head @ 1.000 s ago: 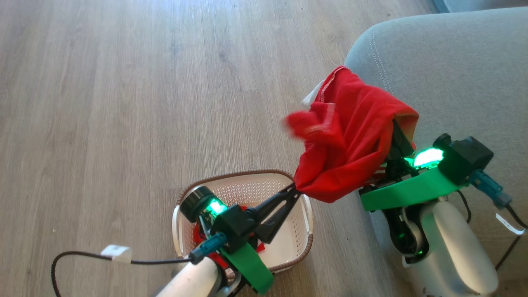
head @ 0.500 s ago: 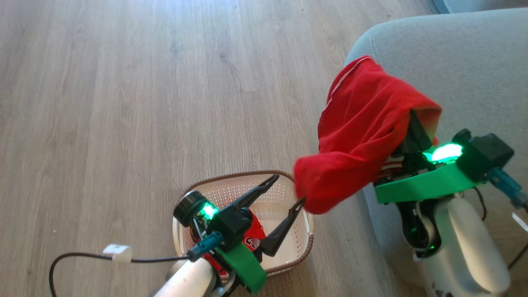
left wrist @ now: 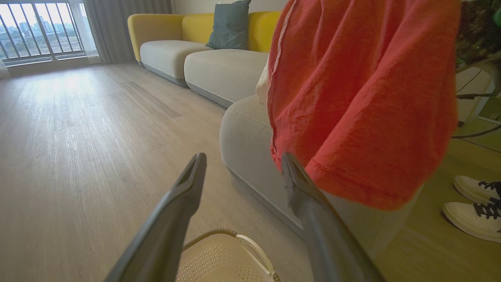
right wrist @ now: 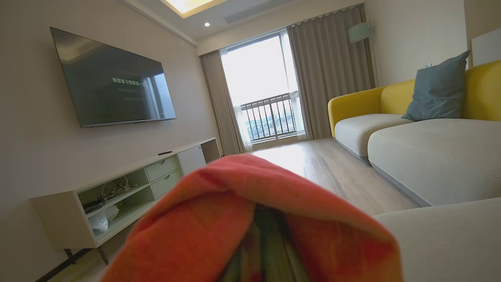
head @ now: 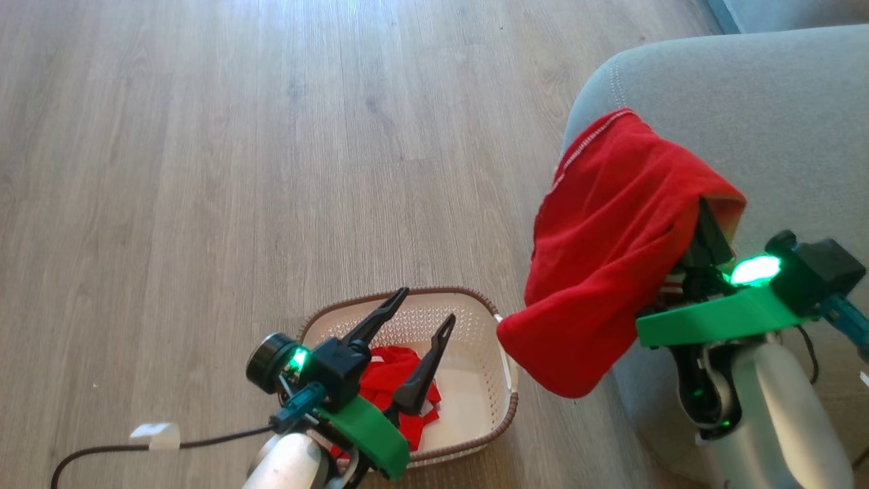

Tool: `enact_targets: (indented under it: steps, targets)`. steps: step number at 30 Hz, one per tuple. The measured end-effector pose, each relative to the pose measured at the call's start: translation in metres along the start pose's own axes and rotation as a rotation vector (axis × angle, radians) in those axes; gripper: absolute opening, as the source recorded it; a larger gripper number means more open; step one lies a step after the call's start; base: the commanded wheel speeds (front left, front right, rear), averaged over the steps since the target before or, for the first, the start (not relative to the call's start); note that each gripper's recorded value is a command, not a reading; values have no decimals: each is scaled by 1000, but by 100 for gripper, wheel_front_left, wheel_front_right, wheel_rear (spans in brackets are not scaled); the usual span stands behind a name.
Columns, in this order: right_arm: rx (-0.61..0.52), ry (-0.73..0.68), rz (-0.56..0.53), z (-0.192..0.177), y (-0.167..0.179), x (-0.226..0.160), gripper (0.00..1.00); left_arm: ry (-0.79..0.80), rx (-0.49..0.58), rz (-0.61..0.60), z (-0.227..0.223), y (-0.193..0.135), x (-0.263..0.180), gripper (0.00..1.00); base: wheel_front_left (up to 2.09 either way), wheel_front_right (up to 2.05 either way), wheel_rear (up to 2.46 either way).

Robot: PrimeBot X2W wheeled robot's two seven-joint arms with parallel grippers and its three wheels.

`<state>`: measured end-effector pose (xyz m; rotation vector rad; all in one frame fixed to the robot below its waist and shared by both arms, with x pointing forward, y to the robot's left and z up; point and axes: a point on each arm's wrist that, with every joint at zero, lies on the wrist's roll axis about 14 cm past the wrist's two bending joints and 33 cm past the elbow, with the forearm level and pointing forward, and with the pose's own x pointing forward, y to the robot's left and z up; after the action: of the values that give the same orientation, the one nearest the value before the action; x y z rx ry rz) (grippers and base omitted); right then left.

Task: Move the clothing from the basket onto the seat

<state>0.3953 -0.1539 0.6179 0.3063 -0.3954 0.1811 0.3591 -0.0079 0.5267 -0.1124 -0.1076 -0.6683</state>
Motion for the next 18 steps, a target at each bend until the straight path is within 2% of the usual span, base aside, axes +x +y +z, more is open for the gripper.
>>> enact_targets:
  steps: [7, 18]
  targets:
    - [-17, 26, -76, -6, -24, -14, 0, -31, 11, -6, 10, -5, 1, 100, 0, 0, 0]
    - [-17, 109, -172, -28, -50, -39, 0, 5, -3, -39, -2, -19, -7, 100, 0, 0, 0]
